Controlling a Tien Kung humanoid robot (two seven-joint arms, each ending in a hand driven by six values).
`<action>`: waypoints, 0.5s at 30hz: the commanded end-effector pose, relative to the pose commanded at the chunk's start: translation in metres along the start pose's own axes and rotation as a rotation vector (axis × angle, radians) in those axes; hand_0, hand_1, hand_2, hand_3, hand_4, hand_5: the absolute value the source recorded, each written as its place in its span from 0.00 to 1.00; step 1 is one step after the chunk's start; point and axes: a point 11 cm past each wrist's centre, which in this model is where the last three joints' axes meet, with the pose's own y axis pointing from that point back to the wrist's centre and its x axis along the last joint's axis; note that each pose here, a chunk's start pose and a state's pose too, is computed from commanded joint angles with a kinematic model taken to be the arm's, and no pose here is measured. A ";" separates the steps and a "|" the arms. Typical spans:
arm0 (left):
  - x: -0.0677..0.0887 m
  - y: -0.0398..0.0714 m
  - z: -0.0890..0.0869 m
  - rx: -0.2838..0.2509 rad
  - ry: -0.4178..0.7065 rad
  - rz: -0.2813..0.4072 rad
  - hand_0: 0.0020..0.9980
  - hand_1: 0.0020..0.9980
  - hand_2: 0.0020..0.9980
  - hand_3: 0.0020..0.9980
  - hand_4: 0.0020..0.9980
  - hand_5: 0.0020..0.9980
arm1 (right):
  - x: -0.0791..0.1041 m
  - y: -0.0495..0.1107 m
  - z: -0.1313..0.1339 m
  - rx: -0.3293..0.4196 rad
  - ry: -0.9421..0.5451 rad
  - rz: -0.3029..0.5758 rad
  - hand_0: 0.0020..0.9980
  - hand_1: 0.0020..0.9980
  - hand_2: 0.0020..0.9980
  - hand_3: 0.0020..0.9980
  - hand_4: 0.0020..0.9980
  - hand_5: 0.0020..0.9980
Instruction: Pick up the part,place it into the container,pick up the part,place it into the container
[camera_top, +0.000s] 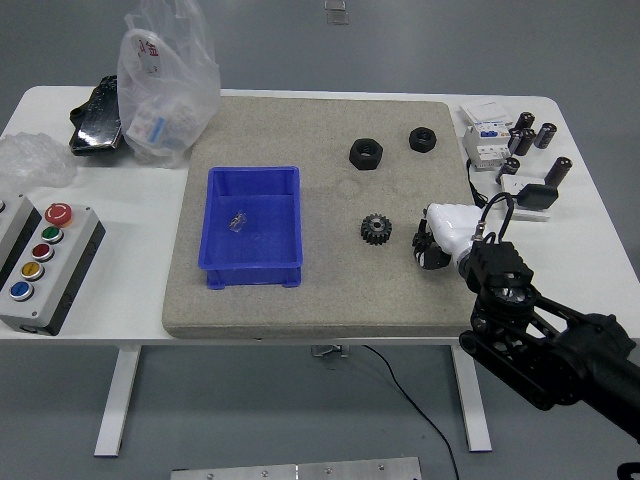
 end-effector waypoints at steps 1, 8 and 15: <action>0.000 0.000 0.000 0.000 0.000 0.000 0.66 0.58 0.57 0.65 0.75 0.36 | 0.000 0.000 0.000 0.001 -0.001 0.002 0.25 0.48 0.45 0.52 0.74 0.12; 0.000 0.000 0.000 0.000 0.001 0.000 0.66 0.58 0.57 0.65 0.75 0.36 | 0.007 0.003 -0.008 0.047 -0.031 0.042 0.24 0.47 0.44 0.49 0.72 0.13; -0.001 0.000 0.000 0.001 0.000 -0.001 0.66 0.58 0.57 0.65 0.76 0.37 | 0.032 0.014 -0.046 0.182 -0.039 0.121 0.22 0.46 0.42 0.47 0.71 0.14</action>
